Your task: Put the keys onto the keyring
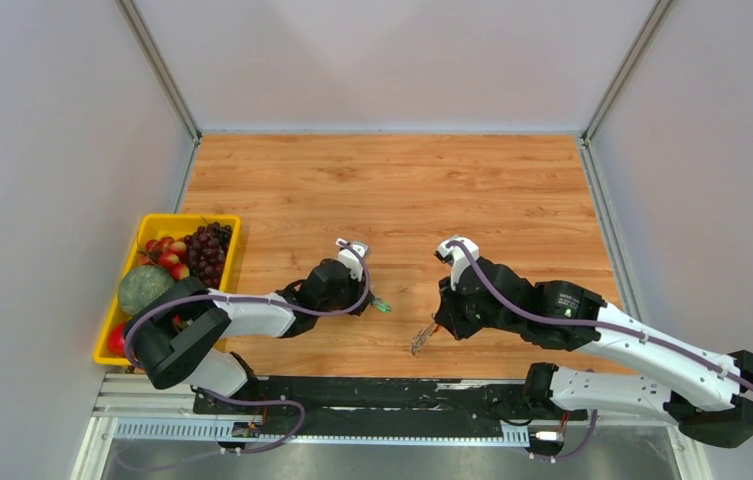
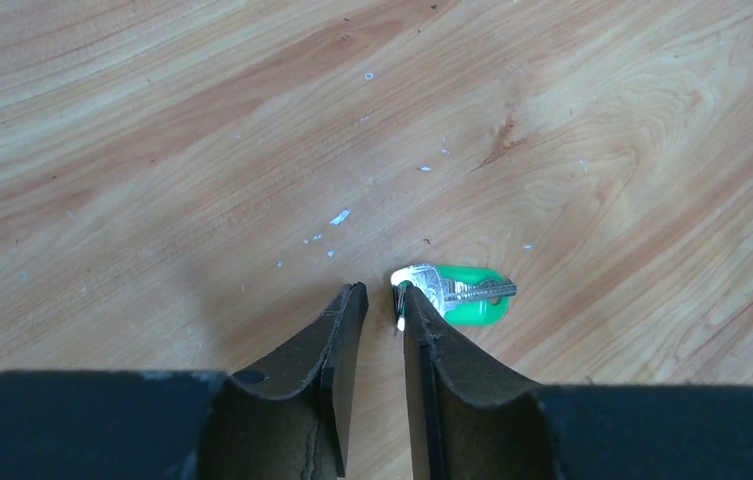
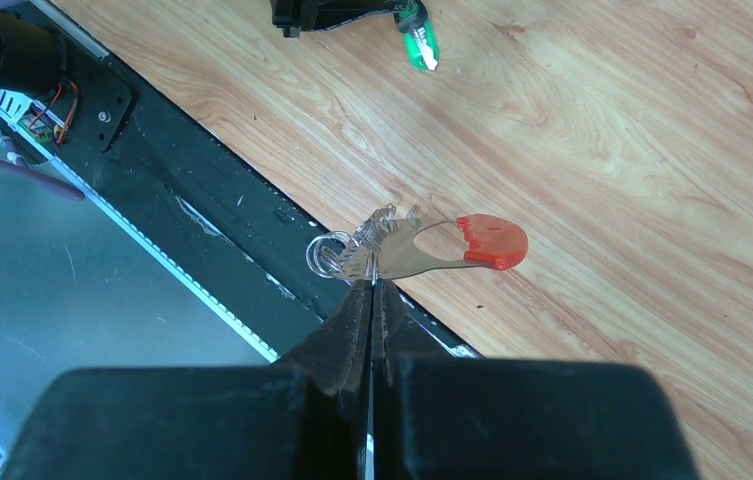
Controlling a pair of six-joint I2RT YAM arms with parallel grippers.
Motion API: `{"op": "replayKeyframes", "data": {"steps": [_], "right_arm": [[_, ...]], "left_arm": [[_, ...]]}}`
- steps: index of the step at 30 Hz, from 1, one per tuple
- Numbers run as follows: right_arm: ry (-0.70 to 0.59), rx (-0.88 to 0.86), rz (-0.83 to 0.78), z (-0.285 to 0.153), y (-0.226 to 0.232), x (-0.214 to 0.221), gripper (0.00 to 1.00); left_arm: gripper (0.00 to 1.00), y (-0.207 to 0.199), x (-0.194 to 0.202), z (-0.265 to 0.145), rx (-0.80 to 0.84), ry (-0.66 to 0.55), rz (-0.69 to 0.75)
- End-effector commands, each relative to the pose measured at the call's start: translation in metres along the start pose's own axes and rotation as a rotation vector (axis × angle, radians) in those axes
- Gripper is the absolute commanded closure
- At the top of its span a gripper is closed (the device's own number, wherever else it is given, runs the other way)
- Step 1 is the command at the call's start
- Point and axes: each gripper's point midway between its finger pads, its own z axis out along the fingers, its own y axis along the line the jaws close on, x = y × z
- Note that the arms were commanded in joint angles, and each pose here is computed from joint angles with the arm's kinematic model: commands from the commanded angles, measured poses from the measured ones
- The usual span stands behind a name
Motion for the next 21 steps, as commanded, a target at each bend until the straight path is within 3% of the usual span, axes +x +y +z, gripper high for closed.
{"op": "replayKeyframes", "data": {"steps": [1,9,21], "right_arm": [[-0.063,-0.031,-0.001,-0.004,0.006,-0.012,1.00],[-0.070,-0.041,0.005,-0.006,0.006,-0.011,1.00],[-0.071,-0.053,0.008,-0.009,0.007,-0.011,1.00]], "left_arm": [[0.68,-0.009,-0.022,-0.010,0.036,-0.089,-0.011],[0.67,-0.013,-0.032,-0.022,0.050,-0.111,0.000],[0.71,-0.008,-0.015,-0.017,0.039,-0.067,0.010]]}}
